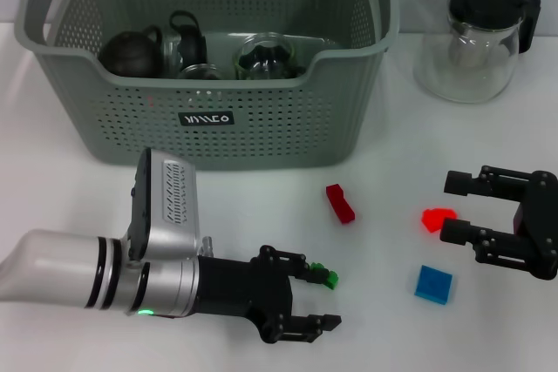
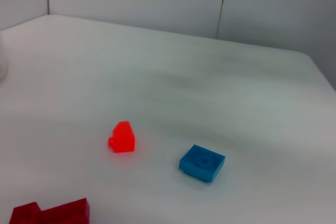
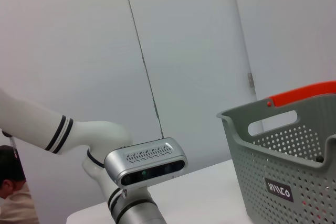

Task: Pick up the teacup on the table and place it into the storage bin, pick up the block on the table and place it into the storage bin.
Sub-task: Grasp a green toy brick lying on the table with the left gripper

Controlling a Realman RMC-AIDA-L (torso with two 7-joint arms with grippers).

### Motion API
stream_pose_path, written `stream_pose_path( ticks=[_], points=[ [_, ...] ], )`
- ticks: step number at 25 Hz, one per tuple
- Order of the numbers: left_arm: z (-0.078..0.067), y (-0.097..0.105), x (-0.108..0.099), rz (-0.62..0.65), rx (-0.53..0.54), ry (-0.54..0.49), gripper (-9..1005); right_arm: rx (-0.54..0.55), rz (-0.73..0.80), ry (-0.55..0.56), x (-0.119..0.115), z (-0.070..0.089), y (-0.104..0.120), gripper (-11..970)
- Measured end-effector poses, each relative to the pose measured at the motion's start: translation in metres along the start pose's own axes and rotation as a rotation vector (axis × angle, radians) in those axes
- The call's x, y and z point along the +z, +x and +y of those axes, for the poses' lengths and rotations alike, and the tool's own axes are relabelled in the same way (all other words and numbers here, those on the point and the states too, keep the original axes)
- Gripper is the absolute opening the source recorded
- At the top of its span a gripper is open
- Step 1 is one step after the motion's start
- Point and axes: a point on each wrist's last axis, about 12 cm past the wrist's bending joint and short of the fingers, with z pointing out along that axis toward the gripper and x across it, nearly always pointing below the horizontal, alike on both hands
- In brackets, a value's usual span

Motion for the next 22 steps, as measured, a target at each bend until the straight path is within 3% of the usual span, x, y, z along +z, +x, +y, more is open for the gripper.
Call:
stream_pose_path(
  ticks=[14, 22],
  points=[
    [-0.007, -0.013, 0.005, -0.078, -0.015, 0.084, 608, 0.006, -0.001, 0.006, -0.002, 0.001, 0.002, 674],
    [0.002, -0.015, 0.021, -0.052, -0.066, 0.02, 609, 0.007, -0.002, 0.007, -0.002, 0.002, 0.002, 674]
  ],
)
